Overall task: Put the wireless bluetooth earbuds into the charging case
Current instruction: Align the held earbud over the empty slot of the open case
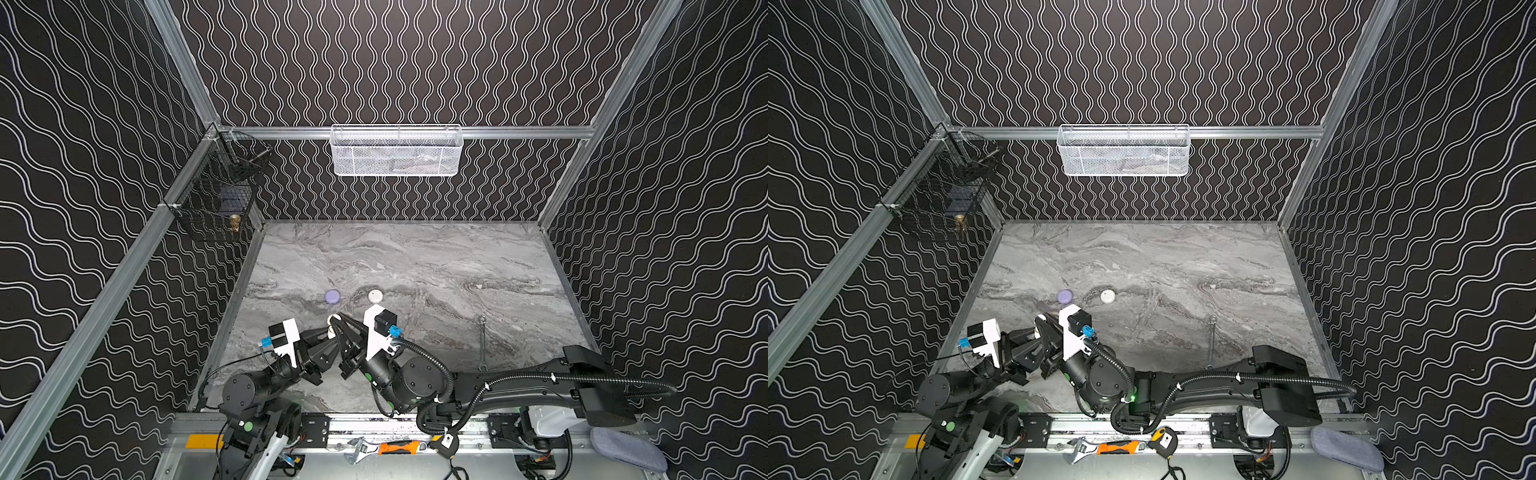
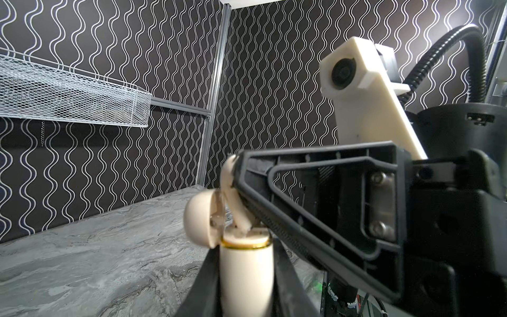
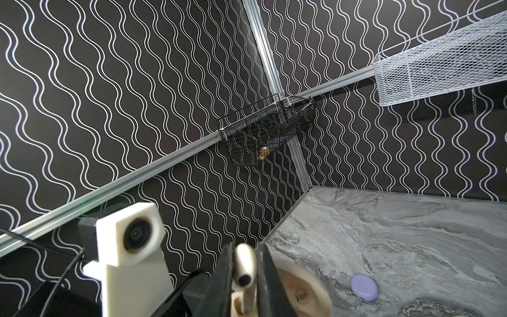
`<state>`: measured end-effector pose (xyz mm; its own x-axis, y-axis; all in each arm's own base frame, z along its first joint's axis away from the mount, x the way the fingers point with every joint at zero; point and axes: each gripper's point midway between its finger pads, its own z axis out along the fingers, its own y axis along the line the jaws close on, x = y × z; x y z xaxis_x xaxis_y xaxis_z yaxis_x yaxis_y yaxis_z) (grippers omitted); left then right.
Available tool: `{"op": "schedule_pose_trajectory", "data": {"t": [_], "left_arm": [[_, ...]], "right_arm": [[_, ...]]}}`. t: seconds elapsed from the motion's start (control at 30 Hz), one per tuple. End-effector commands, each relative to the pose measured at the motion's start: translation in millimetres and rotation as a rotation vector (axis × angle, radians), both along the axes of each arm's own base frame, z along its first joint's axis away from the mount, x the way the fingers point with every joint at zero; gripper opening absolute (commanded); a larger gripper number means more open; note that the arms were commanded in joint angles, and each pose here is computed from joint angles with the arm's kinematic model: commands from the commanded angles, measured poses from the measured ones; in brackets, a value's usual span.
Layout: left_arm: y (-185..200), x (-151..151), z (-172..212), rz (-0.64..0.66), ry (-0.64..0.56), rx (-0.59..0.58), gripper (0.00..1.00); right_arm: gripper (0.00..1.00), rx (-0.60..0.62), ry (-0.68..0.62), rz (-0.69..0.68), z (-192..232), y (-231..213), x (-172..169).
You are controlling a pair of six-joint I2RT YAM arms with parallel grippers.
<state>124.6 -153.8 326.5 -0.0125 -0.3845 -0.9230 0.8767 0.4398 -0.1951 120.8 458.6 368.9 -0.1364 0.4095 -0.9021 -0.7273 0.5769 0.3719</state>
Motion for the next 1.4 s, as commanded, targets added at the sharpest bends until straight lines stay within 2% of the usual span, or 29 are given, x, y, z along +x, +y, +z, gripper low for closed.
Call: {"op": "schedule_pose_trajectory", "data": {"t": [0.0,0.5,0.6,1.37], "left_arm": [[2.9,-4.0,11.3,0.018,-0.057,-0.005,0.00],[4.4,1.5,6.4,0.047,-0.028,0.014,0.00],[4.9,3.2,4.5,0.058,-0.026,0.022,0.00],[-2.0,-10.7,8.9,-0.025,-0.098,0.009,0.00]], "right_arm": [[0.00,0.020,0.027,0.031,-0.7,1.9,-2.8],[0.00,0.039,0.104,0.074,-15.1,-5.9,-12.6],[0.00,0.011,0.113,0.078,-28.2,-7.2,-13.7],[0.00,0.052,0.076,0.042,-8.9,-21.4,-13.4]]}}
